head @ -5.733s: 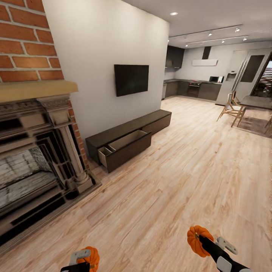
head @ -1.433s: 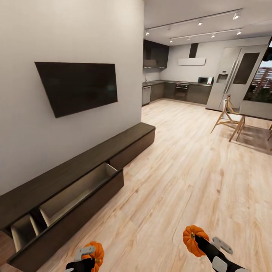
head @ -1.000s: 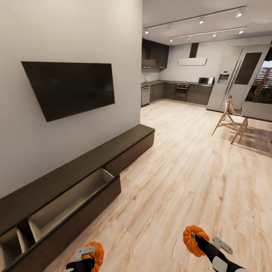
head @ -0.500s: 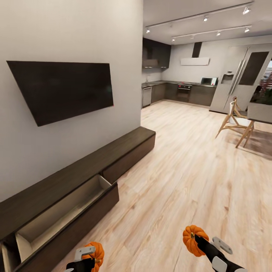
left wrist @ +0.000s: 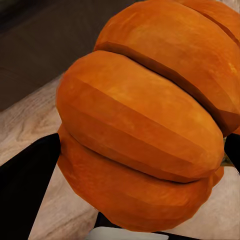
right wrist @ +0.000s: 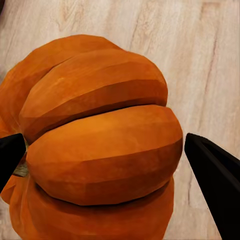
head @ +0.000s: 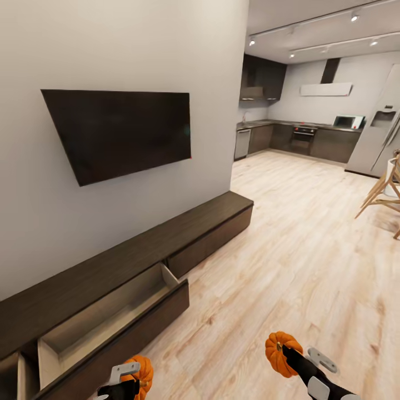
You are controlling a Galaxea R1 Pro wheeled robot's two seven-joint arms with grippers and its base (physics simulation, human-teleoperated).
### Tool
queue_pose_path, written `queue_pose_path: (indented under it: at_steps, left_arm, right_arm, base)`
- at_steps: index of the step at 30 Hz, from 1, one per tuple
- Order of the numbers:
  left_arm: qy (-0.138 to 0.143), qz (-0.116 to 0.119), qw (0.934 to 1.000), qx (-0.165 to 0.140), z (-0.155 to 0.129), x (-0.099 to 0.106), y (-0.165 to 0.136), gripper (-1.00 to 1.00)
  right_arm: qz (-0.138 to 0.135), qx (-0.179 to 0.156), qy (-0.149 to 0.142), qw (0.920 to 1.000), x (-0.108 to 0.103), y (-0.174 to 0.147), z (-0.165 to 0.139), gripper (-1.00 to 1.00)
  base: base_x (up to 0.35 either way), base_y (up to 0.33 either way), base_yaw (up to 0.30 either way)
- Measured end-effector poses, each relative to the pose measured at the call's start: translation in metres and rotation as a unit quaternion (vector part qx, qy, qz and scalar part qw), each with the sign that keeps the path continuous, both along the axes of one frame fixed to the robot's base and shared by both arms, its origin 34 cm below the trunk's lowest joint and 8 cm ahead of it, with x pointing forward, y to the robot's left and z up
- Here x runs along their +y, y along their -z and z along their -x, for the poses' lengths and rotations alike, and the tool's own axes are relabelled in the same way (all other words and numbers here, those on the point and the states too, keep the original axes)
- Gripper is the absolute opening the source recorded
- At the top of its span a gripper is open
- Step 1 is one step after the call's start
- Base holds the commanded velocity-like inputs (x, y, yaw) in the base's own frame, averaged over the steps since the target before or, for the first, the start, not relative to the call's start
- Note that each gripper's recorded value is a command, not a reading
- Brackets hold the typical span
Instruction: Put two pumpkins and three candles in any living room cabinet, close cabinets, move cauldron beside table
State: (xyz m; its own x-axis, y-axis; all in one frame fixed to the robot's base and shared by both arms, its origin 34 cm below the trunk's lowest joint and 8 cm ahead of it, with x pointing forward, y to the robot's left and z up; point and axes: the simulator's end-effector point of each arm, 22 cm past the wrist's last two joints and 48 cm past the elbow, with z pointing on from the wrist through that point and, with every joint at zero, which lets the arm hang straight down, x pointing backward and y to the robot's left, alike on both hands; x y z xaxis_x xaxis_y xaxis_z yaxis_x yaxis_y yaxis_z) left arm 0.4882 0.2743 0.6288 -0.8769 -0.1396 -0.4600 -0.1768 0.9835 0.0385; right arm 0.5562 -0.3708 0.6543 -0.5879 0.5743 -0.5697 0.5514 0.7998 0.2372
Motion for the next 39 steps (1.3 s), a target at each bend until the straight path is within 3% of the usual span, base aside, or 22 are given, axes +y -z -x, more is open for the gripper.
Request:
queue_pose_path:
  at_steps: [16, 39]
  left_arm:
    - [0.0, 0.0, 1.0, -0.001, -0.0005, -0.0001, -0.0002, -1.0]
    - [0.002, 0.006, 1.0, -0.001, -0.0011, -0.0093, 0.0, -1.0]
  right_arm:
    - [0.001, 0.001, 0.0, 1.0, -0.0001, 0.0003, 0.0004, -1.0]
    - [0.001, 0.001, -0.001, 1.0, -0.0001, 0.0006, 0.0002, -1.0]
  base:
    - [0.301, -0.008, 0.292]
    - [0.012, 0.0, 0.292]
